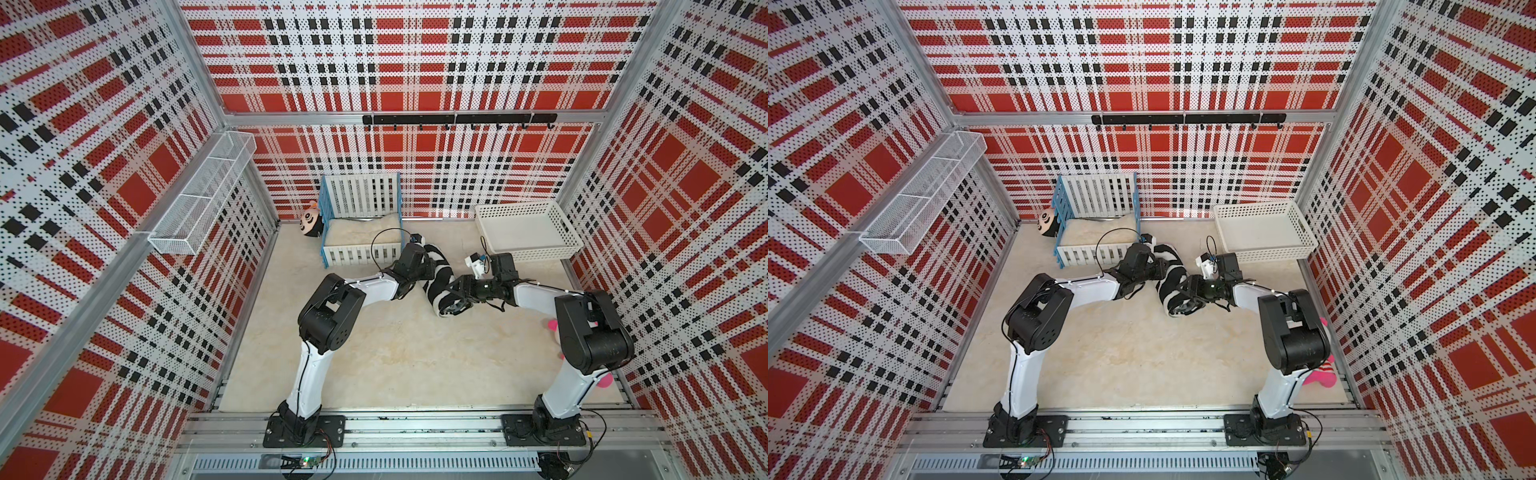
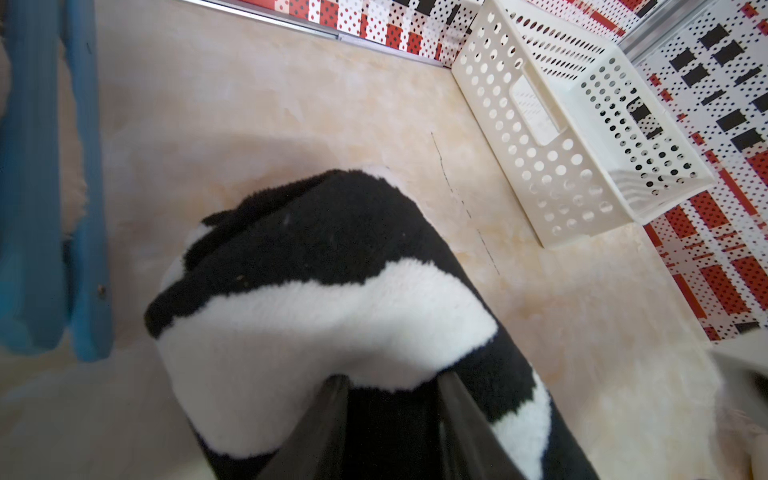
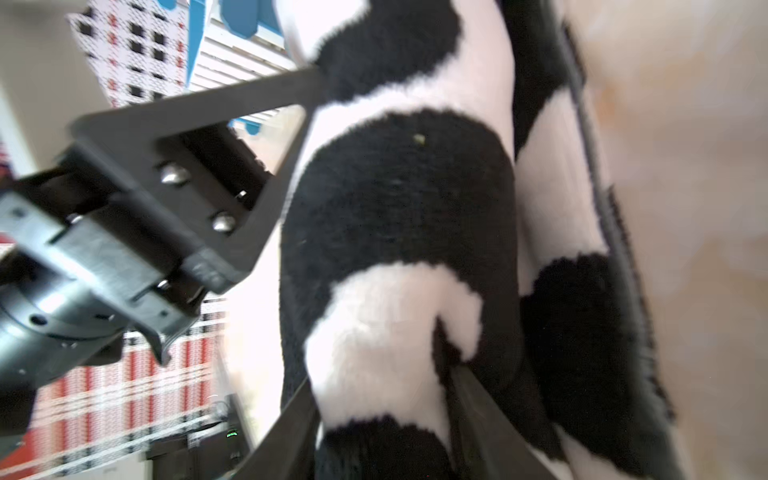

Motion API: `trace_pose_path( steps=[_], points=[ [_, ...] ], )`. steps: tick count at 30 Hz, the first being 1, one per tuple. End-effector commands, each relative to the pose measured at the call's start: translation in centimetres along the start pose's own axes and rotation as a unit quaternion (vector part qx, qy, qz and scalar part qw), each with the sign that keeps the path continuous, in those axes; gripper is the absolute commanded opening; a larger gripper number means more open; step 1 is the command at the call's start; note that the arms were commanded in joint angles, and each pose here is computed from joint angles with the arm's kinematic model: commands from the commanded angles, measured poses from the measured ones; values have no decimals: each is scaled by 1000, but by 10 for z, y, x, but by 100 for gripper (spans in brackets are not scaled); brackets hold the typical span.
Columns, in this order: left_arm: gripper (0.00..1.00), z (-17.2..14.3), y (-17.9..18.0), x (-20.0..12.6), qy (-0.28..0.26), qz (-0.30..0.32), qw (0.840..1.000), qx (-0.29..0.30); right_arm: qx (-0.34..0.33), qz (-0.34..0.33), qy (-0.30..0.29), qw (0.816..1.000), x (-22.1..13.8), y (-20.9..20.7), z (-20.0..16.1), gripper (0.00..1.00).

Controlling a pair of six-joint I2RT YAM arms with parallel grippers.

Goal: Roll up the pillowcase
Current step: Roll the pillowcase at the center of the board.

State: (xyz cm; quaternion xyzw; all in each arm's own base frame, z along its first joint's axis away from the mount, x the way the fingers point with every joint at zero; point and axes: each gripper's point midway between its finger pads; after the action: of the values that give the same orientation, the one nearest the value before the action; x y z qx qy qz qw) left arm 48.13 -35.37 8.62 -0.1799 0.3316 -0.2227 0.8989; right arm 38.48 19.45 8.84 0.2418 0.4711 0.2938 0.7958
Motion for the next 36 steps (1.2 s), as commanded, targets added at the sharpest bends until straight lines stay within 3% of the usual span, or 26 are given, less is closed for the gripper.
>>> trace_pose_path(
  steps=[1,3,4,5,9,14,17,22,26,27,32,36],
  points=[
    [39,-23,5,10,30,5,1000,0,-82,-159,-14,984,-28,-10,6,60],
    [39,-25,4,10,33,3,999,-2,-141,-234,-36,961,-42,-2,17,64],
    [39,-26,4,10,34,2,999,-3,-165,-265,-47,949,-47,2,20,77],
    [39,-27,4,10,34,2,999,-5,-194,-290,-53,936,-49,8,22,83],
    [39,-30,4,10,36,1,999,-7,-282,-361,-67,886,-44,35,22,94],
    [39,-30,4,9,36,2,999,-10,-312,-375,-40,872,-16,40,13,97],
    [39,-30,6,8,36,4,999,-16,-309,-378,-17,873,1,28,3,98],
    [39,-20,9,0,28,4,999,-25,-285,-369,10,885,19,7,-13,86],
    [41,4,8,-20,5,0,999,-51,-225,-301,15,927,21,-3,-20,50],
    [41,11,8,-26,-3,-2,998,-58,-210,-281,13,936,20,-4,-21,45],
    [45,31,7,-62,-34,-15,995,-97,-121,-148,-4,981,14,3,-23,33],
    [51,23,6,-79,-35,-48,986,-154,-44,-48,-20,998,13,12,-27,31]
  ],
)
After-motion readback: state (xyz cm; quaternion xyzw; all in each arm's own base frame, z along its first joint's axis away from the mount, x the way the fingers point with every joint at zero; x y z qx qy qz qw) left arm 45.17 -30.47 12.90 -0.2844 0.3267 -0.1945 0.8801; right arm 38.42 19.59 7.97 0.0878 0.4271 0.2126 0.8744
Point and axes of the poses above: each gripper's point midway between its finger pads, its own x axis out along the fingers, its own y axis along the line the jaws close on, z = x × y, and after that the axes turned 3 degrees about -x, right-handed
